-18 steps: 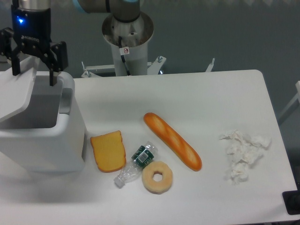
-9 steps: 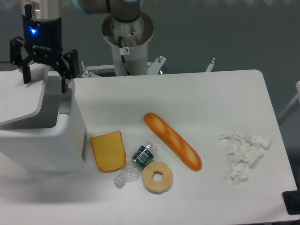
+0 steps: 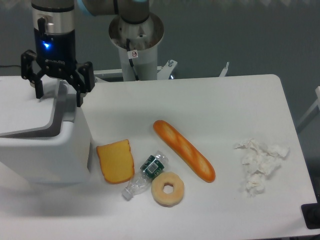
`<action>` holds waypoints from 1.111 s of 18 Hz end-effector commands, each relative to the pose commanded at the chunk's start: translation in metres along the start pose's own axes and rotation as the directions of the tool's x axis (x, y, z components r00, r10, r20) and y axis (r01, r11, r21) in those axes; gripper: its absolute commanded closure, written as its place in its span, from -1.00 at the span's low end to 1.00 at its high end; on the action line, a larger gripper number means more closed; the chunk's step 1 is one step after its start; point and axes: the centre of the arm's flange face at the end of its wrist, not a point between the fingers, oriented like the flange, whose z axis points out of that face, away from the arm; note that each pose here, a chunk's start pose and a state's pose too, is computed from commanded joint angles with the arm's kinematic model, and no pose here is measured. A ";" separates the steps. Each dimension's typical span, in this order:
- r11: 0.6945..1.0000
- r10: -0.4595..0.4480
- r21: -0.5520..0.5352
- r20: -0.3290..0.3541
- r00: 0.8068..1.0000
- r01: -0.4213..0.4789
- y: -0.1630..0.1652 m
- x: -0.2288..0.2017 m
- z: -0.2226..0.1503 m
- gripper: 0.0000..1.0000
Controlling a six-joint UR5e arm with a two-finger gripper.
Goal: Close the trash can
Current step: 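Push the raised lid forward and down with the gripper, then press the gripper down on the lid to seat it shut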
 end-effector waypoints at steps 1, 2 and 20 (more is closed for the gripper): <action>1.000 -0.003 0.000 0.001 1.000 0.003 0.000 -0.002 0.000 -1.00; 1.000 -0.003 -0.001 0.001 1.000 0.003 0.000 -0.002 0.001 -1.00; 0.999 0.007 -0.045 -0.006 1.000 -0.007 -0.002 -0.011 0.028 -1.00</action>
